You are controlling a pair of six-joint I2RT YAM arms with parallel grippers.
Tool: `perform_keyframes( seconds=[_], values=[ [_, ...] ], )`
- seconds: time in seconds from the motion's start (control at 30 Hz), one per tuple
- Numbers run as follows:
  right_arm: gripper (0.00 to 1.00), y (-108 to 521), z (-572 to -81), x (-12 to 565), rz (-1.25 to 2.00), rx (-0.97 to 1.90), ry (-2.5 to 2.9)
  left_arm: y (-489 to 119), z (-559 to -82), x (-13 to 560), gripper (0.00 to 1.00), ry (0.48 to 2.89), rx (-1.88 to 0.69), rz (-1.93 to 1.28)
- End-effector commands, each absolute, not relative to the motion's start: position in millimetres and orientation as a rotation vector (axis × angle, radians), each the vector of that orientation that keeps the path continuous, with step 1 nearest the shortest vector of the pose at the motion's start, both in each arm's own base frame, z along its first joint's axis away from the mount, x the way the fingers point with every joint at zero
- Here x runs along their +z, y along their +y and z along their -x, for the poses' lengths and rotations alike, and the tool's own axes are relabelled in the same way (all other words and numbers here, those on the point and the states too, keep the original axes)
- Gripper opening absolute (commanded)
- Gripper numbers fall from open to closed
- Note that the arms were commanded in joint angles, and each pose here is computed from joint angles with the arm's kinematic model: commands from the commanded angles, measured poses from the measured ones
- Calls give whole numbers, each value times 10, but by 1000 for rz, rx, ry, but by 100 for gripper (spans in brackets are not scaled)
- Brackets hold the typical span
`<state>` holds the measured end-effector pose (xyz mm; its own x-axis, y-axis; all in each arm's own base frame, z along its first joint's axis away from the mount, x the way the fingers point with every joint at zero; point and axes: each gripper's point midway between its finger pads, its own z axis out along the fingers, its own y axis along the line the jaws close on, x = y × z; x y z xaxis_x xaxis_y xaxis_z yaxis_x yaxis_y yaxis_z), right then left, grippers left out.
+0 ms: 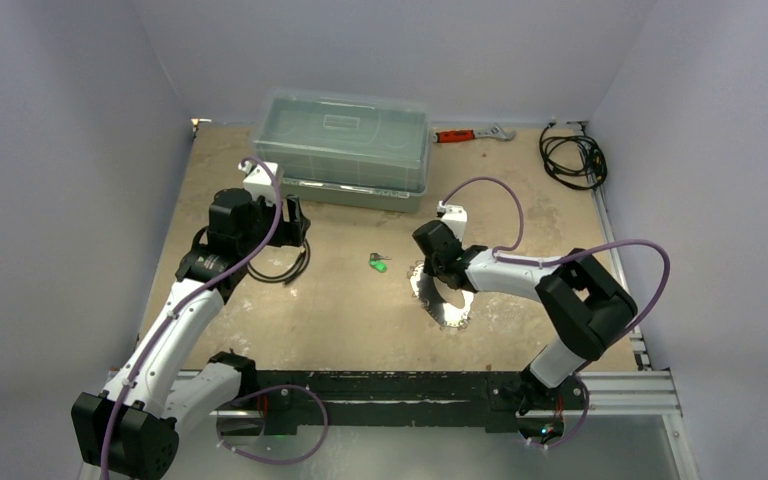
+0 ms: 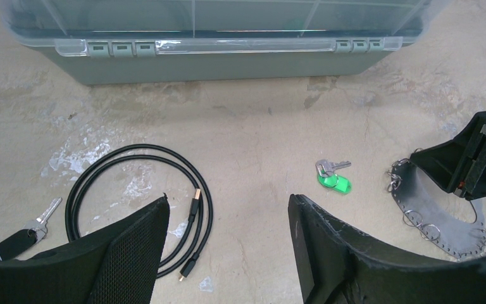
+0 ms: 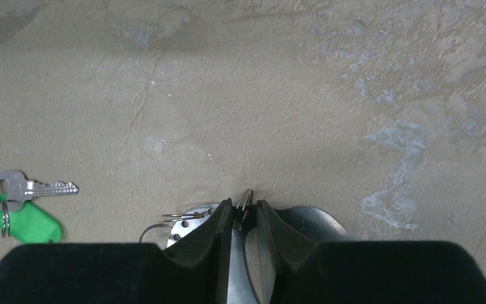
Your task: Put the keys on the keyring
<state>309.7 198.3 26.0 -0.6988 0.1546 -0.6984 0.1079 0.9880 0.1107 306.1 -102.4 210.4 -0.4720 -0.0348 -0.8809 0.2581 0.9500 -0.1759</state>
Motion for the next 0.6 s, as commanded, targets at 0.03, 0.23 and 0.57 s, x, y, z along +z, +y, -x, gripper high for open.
perform_keyframes(
  seconds=[0.03, 0.23, 0.57],
  values=[
    [20, 2040, -3229, 387, -195, 74, 2295, -1071, -3101, 2187, 68, 1999, -367, -165],
    [9, 2051, -3239, 362, -177, 64, 2297, -1070, -3107, 2185, 67, 2000, -367, -164],
    [0, 2112, -3273, 632, -28, 83, 2264, -1172, -3066, 2346, 67, 1938, -431, -213]
  ],
)
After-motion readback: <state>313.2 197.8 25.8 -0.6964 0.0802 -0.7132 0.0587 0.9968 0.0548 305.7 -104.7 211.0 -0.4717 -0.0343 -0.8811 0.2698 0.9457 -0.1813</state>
